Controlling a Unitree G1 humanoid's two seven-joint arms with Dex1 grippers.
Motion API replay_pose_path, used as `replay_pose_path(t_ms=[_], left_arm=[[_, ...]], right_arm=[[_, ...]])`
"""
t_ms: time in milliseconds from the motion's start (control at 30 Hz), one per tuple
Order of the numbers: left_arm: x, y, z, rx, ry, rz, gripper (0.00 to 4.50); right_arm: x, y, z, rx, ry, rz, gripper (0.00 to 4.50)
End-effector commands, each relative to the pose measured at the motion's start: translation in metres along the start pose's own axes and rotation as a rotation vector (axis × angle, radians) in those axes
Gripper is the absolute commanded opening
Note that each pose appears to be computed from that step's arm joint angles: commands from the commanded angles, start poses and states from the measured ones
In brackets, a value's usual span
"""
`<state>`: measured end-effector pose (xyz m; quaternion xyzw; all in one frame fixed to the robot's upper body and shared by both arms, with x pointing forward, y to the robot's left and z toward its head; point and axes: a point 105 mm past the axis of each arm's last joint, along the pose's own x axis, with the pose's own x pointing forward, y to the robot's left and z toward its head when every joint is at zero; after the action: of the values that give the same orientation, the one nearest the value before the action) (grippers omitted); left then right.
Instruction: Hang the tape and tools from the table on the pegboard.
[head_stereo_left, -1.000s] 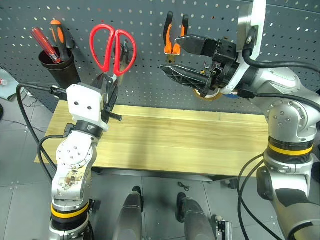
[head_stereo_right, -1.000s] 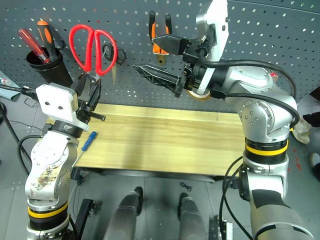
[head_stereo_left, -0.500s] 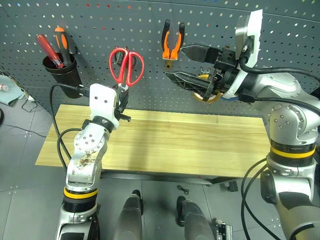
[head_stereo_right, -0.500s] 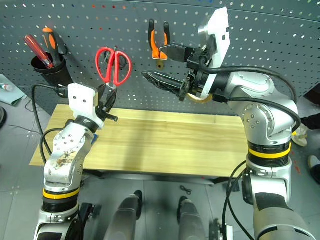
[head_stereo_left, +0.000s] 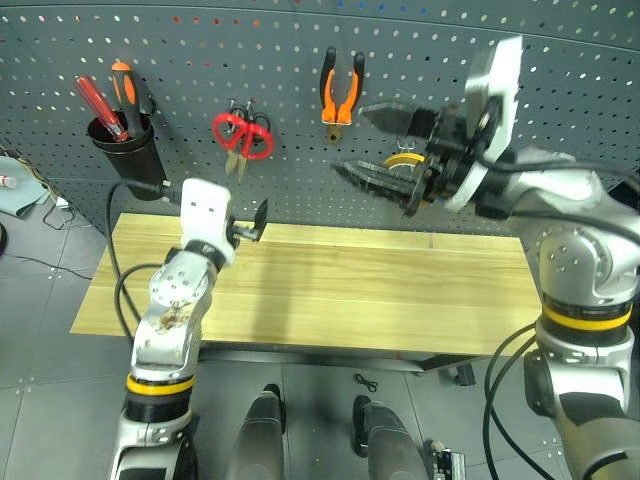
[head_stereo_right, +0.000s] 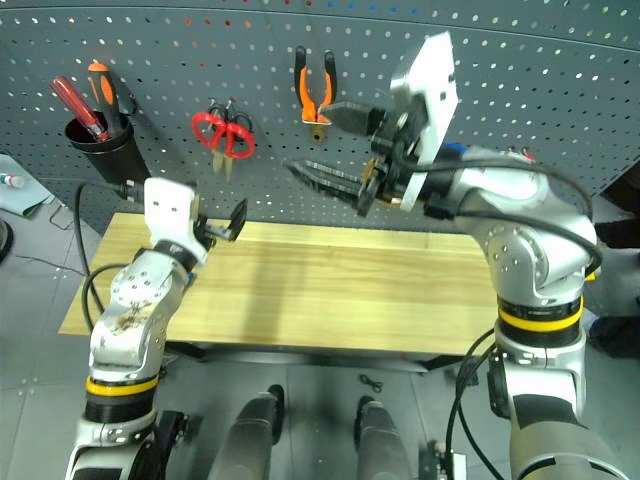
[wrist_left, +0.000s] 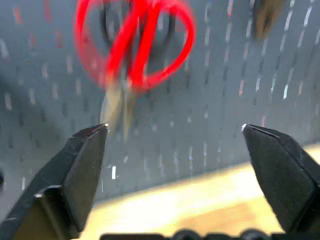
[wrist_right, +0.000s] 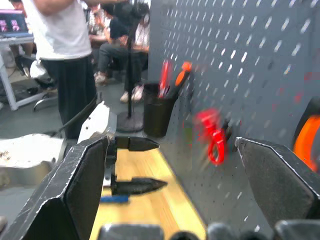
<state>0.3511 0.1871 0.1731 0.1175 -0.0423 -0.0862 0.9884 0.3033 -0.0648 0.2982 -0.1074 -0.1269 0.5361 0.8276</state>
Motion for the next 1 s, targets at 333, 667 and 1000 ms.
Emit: replay_pose_path(t_ms=[333, 667, 1000], left_arm=[[-0.025, 0.078, -0.064, -0.013, 0.317, -0.096, 4.42], [-0.016, 0.098, -0.105, -0.001, 0.483, -0.181, 4.42], [-0.004, 0.099, -0.124, -0.096, 0.551, -0.197, 3.89]], right_arm=[[0.025, 0.028, -0.065, 0.000, 0.118, 0.088, 4.50], [0.019, 0.035, -0.079, -0.009, 0.148, 0.115, 4.50], [0.008, 0.033, -0.075, 0.005, 0.177, 0.064, 4.50]])
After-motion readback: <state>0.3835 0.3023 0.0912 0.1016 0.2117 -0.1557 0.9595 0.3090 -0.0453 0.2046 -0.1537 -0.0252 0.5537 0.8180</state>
